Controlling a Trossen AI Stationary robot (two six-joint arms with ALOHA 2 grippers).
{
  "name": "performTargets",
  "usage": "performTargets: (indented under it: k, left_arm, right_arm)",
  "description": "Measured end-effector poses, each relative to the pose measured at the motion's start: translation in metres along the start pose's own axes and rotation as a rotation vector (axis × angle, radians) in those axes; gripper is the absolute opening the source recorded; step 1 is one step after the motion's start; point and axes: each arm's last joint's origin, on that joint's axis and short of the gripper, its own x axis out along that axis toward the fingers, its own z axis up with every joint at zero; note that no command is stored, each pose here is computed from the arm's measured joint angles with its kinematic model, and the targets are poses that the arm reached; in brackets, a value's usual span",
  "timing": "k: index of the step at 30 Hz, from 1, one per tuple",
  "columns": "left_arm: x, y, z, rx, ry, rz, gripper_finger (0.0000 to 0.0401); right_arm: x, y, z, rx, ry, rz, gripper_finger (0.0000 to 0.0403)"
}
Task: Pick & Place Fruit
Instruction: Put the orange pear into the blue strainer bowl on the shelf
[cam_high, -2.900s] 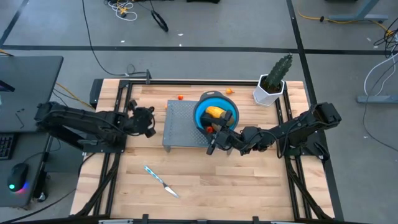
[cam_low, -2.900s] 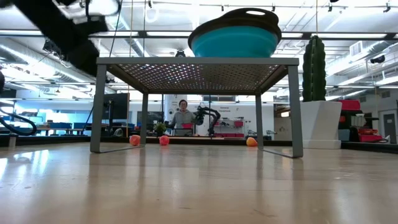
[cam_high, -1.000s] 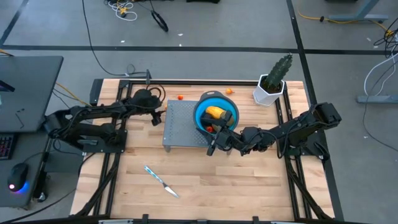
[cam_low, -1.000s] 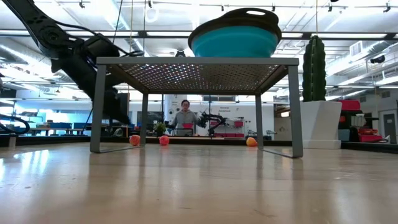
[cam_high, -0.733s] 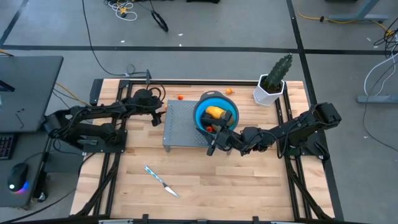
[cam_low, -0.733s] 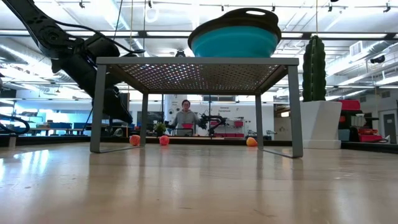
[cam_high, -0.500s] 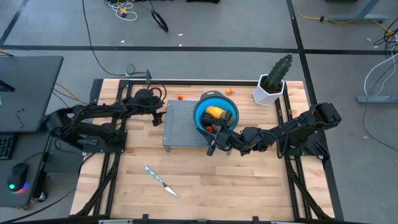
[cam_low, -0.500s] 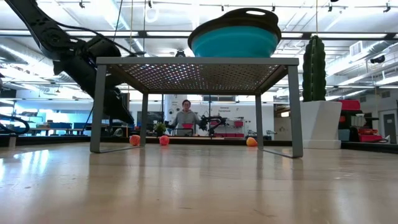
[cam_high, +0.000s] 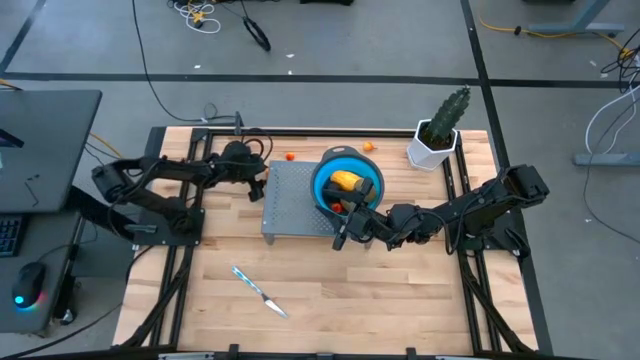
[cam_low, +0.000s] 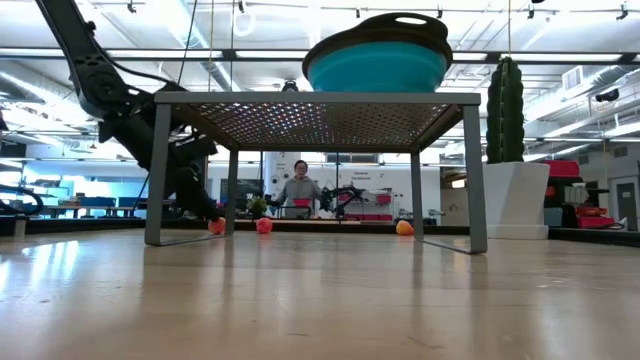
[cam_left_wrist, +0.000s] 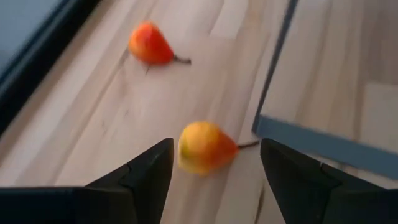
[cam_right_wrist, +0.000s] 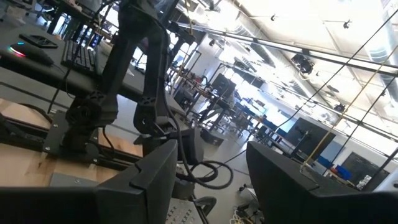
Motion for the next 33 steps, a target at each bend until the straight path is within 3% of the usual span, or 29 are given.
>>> performTargets:
  k: [23,33]
  left_arm:
    - [0.0082,0.0016,-0.0038,-0.035,-0.002,-0.009,0.0252]
    - [0.0081,0.0025,-0.0072,-0.037,0.052,0.050,0.0249]
  right_arm:
    - [-0.0001,0.0005,-0.0007,0.014,0.005,0.004,0.0202]
    - [-0.0001,0.0005,-0.0007,0.014,0.005,0.004,0.0202]
